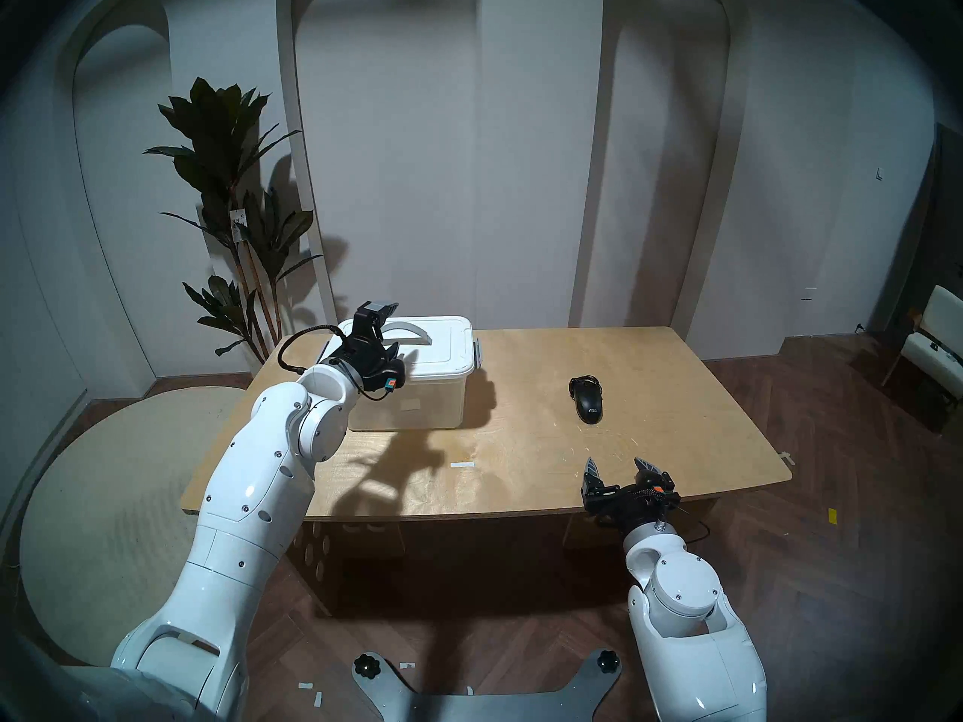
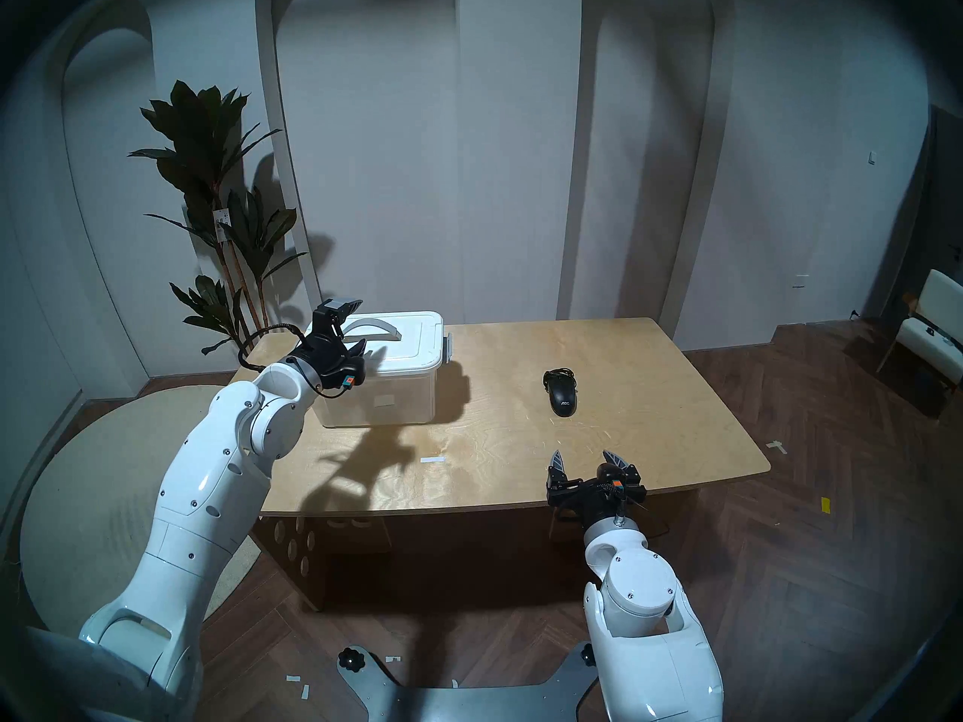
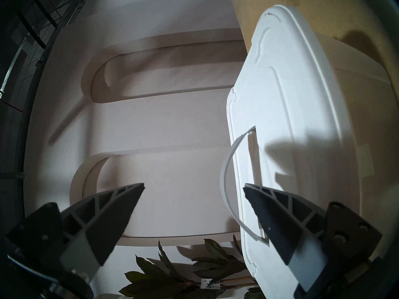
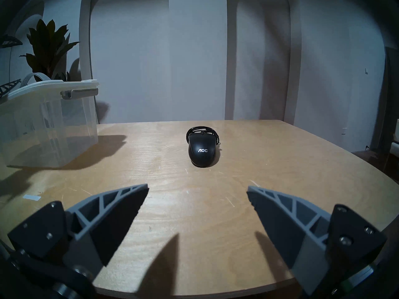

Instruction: Open a storage container and put mouse inside

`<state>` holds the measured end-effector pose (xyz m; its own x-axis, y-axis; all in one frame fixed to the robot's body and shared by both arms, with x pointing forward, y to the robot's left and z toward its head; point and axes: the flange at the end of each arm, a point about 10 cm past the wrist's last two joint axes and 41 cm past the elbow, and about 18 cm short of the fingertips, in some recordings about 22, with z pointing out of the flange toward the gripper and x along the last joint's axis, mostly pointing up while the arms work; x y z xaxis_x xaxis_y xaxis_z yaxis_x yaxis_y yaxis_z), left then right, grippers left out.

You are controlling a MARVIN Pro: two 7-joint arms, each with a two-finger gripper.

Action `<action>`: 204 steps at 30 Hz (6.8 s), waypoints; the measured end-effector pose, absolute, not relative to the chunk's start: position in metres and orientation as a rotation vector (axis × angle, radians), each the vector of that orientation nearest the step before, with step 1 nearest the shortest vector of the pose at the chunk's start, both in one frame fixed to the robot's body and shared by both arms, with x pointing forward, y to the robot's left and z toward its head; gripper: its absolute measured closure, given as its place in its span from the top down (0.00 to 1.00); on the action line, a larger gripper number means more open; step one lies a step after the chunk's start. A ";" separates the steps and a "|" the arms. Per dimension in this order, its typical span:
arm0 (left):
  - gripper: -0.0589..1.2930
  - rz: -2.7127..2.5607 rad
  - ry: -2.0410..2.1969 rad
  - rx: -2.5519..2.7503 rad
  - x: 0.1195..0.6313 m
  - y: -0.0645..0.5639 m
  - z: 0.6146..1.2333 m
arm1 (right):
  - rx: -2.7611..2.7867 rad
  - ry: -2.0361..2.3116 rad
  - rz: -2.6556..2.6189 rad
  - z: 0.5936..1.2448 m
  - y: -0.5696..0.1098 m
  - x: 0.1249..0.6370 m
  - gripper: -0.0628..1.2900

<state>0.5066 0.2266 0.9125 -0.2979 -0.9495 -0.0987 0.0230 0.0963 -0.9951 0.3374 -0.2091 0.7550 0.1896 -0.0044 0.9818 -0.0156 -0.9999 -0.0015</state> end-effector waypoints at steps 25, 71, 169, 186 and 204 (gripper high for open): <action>0.93 -1.232 1.605 -0.958 0.565 0.225 0.927 | 2.393 -0.023 1.917 0.749 -0.231 0.374 0.95; 0.02 -1.184 1.532 -0.874 0.613 0.242 0.969 | 2.430 -0.025 1.937 0.747 -0.229 0.373 0.95; 0.96 -0.826 1.429 -1.186 0.463 0.436 0.820 | 2.431 -0.022 1.924 0.745 -0.229 0.372 0.95; 0.96 -1.089 1.426 -1.165 0.450 0.419 0.878 | 2.432 -0.022 1.922 0.745 -0.229 0.372 0.95; 0.96 -0.858 1.685 -1.370 0.449 0.412 0.835 | 2.431 -0.022 1.923 0.745 -0.229 0.372 0.95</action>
<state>0.4488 0.4120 0.8353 -0.1097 -0.9816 -0.1562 -0.4507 0.1892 -0.8724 0.3724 -0.2294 0.7451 0.2302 0.0148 0.9730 -0.0370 -0.9990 0.0240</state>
